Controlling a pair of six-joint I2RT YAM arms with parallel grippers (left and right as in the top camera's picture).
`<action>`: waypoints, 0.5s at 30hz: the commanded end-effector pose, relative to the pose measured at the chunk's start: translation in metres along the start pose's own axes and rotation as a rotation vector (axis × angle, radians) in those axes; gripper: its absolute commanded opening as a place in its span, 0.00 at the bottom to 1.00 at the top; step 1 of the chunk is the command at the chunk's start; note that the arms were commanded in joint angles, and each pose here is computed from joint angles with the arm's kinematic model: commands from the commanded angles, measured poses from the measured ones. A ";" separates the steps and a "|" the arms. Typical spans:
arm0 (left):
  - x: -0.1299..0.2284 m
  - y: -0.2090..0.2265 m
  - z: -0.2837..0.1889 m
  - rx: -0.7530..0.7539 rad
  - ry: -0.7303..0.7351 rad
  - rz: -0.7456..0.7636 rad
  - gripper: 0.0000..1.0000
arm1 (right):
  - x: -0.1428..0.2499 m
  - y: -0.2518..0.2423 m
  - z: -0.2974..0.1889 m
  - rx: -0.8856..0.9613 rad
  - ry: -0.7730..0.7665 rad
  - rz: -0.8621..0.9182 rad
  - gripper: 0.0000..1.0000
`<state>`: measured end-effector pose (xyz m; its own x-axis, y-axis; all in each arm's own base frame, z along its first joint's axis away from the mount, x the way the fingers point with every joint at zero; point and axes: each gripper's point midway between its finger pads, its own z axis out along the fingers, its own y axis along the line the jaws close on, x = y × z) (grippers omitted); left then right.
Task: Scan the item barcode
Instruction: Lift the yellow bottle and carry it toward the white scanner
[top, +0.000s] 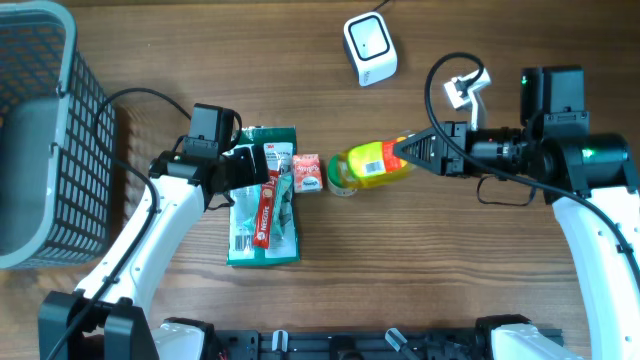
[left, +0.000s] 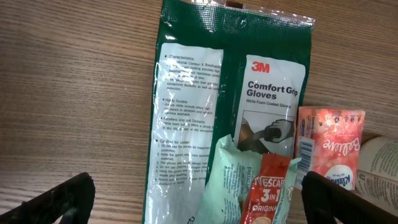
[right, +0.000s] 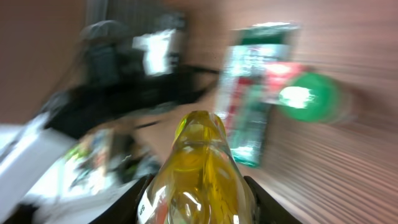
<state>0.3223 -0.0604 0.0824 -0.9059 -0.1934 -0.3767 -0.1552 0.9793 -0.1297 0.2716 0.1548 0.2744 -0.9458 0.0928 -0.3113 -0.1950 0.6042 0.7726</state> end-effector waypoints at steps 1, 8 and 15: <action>-0.009 -0.001 -0.008 0.003 -0.034 -0.015 1.00 | -0.010 -0.074 -0.013 0.409 -0.103 0.136 0.04; -0.009 -0.001 -0.008 0.003 -0.034 -0.015 1.00 | -0.013 -0.101 -0.019 0.552 -0.121 0.167 0.04; -0.009 -0.001 -0.008 0.003 -0.034 -0.015 1.00 | -0.057 -0.051 -0.046 0.569 -0.104 0.098 0.04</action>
<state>0.3222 -0.0605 0.0824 -0.9059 -0.1938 -0.3765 -0.1554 0.9792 -0.1301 0.3008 0.0802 0.2348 -0.9365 0.2657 -0.2287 0.1552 0.8992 0.4092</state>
